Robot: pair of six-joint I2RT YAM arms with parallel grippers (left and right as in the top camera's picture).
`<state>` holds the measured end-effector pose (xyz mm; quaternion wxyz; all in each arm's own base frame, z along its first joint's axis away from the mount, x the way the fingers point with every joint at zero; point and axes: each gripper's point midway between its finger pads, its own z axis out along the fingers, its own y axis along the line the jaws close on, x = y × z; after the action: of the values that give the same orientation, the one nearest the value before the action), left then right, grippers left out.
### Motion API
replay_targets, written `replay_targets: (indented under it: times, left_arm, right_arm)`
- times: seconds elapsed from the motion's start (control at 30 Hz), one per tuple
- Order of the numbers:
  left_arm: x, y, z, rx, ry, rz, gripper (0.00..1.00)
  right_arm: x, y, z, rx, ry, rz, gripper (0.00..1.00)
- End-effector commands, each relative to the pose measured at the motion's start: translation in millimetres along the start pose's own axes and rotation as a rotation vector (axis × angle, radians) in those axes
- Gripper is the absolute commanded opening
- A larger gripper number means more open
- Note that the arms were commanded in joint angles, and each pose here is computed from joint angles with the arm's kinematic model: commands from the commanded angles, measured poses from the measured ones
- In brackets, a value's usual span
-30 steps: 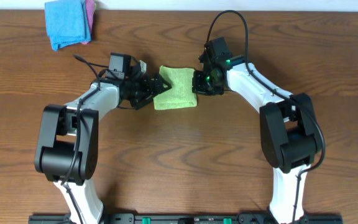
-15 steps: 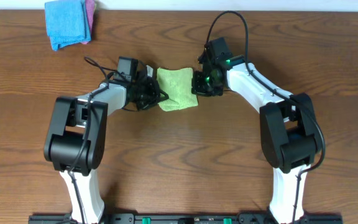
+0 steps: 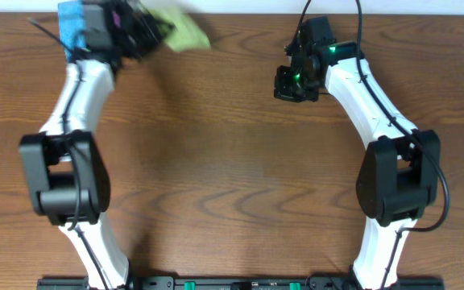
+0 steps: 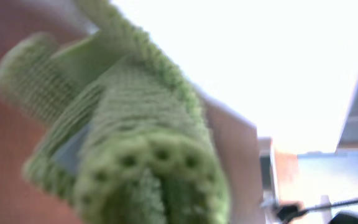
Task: Fold the cloth
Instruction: 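Carry the folded cloth with the left gripper to the far-left cloth stack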
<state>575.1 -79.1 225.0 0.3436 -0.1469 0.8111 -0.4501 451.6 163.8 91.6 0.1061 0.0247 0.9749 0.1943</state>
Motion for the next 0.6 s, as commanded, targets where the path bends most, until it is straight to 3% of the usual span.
replay_targets:
  times: [0.0, 0.1, 0.27, 0.57]
  left_arm:
    - [-70.5, -28.4, -52.4, -0.005, -0.197, 0.100, 0.06]
    - [-96.8, -2.1, -81.7, -0.035, -0.248, 0.129, 0.05]
    - [-107.7, 54.7, -106.0, -0.014, -0.208, 0.134, 0.06]
    - [-116.6, 98.8, -107.4, 0.115, -0.131, 0.258, 0.06]
  right_arm:
    - [-1.5, 4.5, -9.8, 0.002, -0.014, -0.034, 0.01]
    - [-0.2, 4.6, -9.6, 0.004, -0.010, -0.033, 0.01]
    - [-1.1, 4.9, -9.6, 0.003, -0.013, -0.038, 0.01]
    - [7.0, 2.9, -9.4, 0.013, 0.018, -0.029, 0.01]
